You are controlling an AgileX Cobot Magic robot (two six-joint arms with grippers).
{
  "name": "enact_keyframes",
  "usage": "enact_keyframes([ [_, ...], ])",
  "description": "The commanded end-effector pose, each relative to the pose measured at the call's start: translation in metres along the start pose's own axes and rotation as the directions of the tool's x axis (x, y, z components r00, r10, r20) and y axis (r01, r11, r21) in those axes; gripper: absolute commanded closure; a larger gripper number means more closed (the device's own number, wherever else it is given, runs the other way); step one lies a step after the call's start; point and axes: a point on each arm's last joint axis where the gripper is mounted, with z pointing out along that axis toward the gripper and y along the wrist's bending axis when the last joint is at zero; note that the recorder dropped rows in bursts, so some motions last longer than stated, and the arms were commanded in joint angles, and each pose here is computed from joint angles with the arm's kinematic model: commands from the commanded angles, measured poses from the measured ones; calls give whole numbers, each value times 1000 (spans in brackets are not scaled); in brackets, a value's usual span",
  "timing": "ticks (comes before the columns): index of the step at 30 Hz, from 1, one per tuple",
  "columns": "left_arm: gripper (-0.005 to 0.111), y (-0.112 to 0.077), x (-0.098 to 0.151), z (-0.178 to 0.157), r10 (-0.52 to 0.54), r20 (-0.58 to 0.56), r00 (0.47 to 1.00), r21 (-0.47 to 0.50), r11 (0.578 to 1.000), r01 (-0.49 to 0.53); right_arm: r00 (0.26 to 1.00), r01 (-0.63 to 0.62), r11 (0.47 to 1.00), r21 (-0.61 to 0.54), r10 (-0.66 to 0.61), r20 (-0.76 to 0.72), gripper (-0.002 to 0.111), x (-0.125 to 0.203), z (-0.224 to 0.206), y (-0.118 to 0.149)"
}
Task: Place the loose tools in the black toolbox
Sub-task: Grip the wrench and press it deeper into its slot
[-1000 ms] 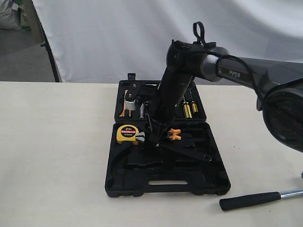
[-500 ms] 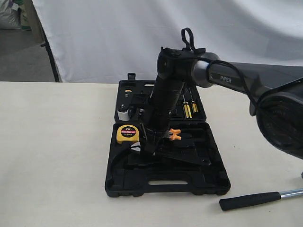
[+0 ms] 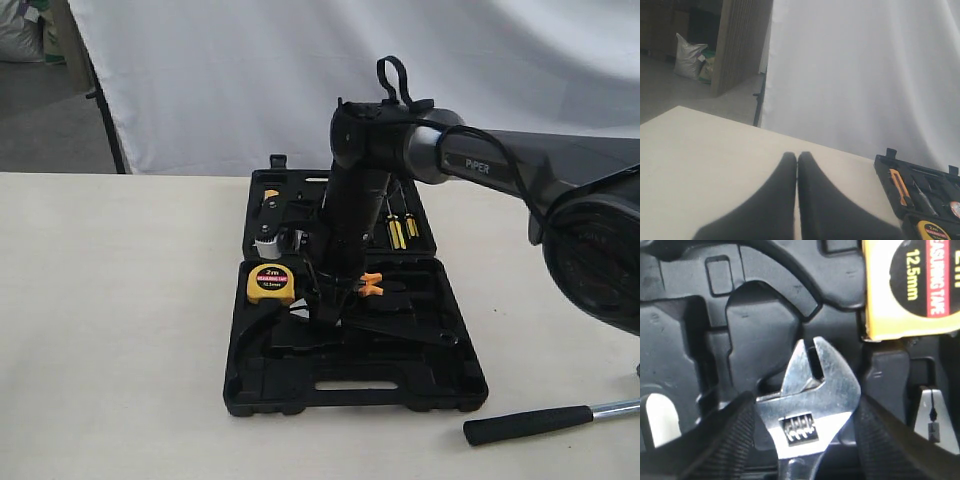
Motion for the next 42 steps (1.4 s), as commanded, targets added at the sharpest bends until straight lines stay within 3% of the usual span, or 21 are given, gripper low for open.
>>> enact_keyframes([
  [1, 106, 1, -2, 0, 0, 20, 1000, -21, 1000, 1, 999, 0, 1000, 19, 0, -40, 108, 5, 0, -1],
  [17, 106, 1, -2, 0, 0, 20, 1000, -21, 1000, 1, 967, 203, 977, 63, -191, -166, 108, -16, 6, 16],
  [42, 106, 1, -2, 0, 0, 20, 1000, -21, 1000, 1, 991, 111, 989, 99, -104, -80, 108, -25, 7, 16],
])
